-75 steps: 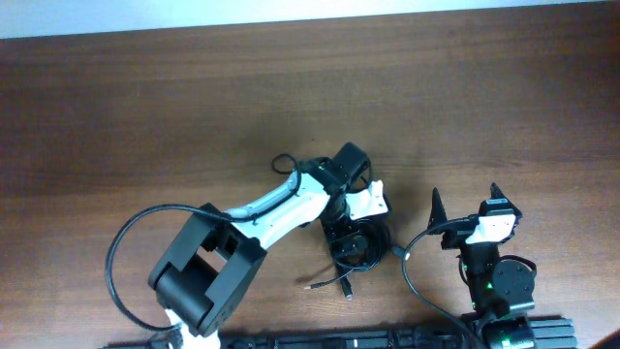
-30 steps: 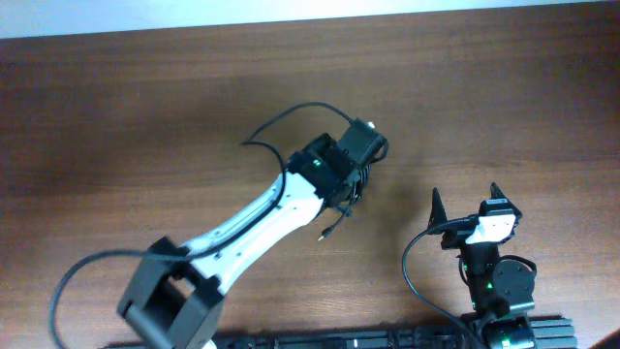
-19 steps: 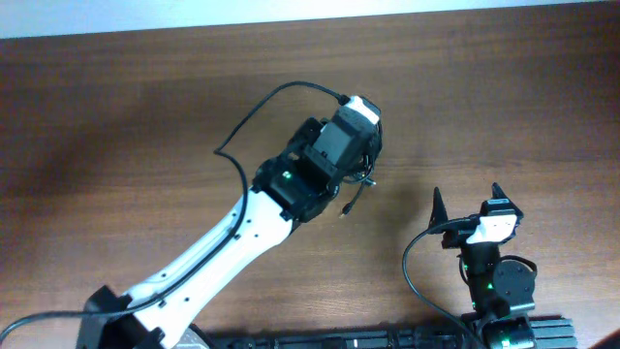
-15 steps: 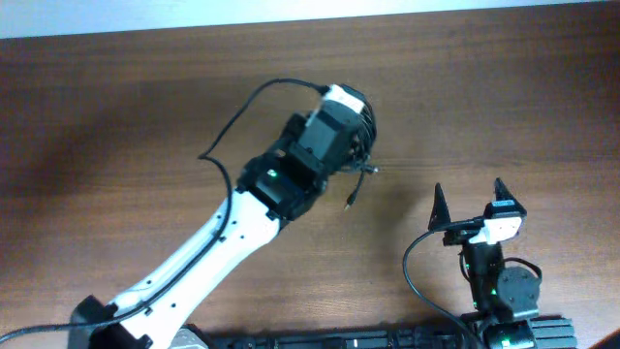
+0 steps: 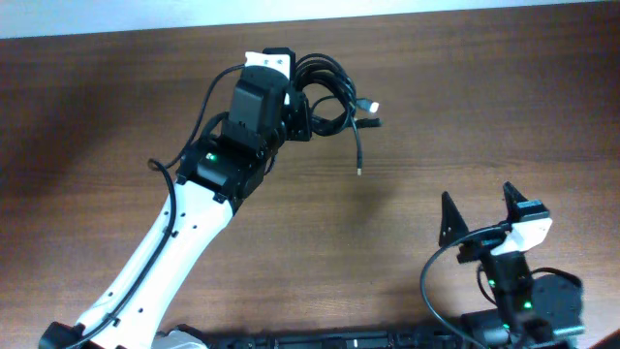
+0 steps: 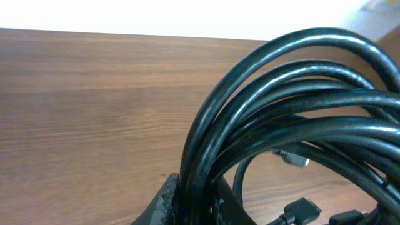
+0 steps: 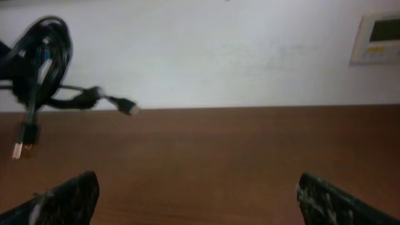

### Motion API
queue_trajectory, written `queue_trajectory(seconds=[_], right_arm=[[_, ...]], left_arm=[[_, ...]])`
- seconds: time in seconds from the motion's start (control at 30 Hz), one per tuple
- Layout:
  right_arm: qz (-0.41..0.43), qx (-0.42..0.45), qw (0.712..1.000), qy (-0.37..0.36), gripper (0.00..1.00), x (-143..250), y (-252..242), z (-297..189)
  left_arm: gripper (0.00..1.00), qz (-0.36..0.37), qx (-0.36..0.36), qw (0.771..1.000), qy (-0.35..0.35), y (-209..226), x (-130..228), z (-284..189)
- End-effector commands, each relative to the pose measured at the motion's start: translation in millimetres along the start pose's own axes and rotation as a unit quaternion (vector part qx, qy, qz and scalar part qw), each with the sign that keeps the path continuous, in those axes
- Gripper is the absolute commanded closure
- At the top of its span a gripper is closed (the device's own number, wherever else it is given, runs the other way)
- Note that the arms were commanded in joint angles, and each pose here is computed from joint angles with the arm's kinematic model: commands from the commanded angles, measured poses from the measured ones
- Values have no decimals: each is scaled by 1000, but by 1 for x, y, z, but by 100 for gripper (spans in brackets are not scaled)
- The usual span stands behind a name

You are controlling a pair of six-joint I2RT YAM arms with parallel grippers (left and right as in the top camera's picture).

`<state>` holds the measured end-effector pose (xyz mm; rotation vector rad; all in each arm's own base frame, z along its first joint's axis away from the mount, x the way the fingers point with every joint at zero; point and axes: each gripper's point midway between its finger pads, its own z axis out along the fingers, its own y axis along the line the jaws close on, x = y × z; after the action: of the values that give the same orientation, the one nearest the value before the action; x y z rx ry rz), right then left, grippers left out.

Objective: Untangle cables
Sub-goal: 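Lift the cable bundle with the left gripper and raise the right arm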

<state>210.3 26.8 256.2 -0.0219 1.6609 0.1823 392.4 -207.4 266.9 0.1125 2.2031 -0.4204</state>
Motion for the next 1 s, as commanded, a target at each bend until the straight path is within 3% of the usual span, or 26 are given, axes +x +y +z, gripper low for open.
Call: queue_trajectory(seconds=[0.0, 0.13, 0.2, 0.33, 0.5, 0.7, 0.8, 0.93, 0.97], right_arm=[[7, -7, 999, 46, 1, -22, 7, -10], [13, -29, 993, 114, 1, -38, 19, -11], [22, -45, 987, 150, 1, -47, 27, -9], [34, -79, 975, 205, 1, -61, 42, -2], [52, -148, 961, 226, 1, -82, 68, 11], [58, -162, 956, 238, 1, -80, 73, 17], [63, -184, 951, 239, 1, -81, 80, 14], [68, -210, 945, 240, 1, -82, 89, 10], [70, -219, 944, 239, 1, -83, 92, 9]], left_arm=[[100, -23, 84, 996, -30, -32, -25, -21], [100, 2, 100, 994, -47, -39, -33, -22], [100, 47, 147, 986, -56, -56, -36, -27], [100, 65, 206, 974, -67, -78, -42, -36], [100, 71, 245, 964, -69, -90, -43, -43], [100, 70, 315, 945, -53, -89, -44, -55], [100, 67, 359, 930, -46, -78, -49, -65], [100, 143, 433, 888, -62, -76, -47, -88], [100, 189, 456, 866, -76, -81, -41, -96]])
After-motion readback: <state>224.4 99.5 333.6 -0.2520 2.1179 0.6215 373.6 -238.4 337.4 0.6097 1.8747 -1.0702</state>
